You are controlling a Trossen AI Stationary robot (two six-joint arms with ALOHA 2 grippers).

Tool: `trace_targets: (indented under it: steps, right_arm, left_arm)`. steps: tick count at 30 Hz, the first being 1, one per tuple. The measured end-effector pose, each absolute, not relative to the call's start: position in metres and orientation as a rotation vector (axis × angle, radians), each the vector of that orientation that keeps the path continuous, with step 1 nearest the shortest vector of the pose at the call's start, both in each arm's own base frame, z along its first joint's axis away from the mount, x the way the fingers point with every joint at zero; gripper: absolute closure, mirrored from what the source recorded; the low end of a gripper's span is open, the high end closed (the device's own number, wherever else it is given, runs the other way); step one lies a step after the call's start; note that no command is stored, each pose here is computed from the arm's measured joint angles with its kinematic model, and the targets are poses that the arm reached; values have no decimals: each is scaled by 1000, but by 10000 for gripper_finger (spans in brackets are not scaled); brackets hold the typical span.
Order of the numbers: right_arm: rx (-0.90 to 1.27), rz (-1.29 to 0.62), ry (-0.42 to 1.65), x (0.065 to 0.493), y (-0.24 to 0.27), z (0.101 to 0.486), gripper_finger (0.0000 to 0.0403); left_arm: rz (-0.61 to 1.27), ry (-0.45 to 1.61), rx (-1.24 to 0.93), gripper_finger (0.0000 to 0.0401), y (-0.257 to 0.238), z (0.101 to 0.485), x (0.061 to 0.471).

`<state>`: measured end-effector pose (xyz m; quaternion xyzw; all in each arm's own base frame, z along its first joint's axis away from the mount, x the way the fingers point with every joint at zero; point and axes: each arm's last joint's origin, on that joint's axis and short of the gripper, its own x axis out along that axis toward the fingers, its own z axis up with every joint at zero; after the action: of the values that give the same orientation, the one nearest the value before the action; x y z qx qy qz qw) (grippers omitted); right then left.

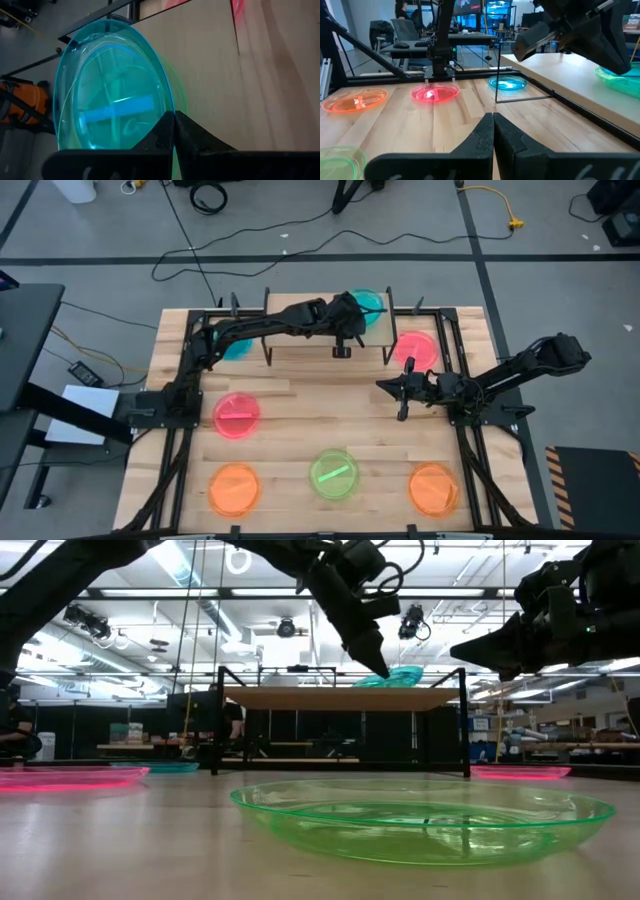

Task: Place and stack plates onto a shelf
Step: Stack the bottom blue plate on top of the green plate on the shelf

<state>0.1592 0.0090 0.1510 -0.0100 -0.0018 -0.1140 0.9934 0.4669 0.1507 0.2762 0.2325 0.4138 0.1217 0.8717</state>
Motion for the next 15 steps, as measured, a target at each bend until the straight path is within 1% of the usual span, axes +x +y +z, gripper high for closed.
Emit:
trace_targets:
  steps: [4,11,15]
  right_arm:
    - [-20,-228,-3,159,9,151,395]
    - [-19,-228,-3,159,9,151,395]
    - [-14,-228,-4,159,9,151,395]
  left_arm:
    - [248,865,488,385,147,276,468]
    - [232,862,496,361,139,276,470]
    - [261,875,512,350,138,276,470]
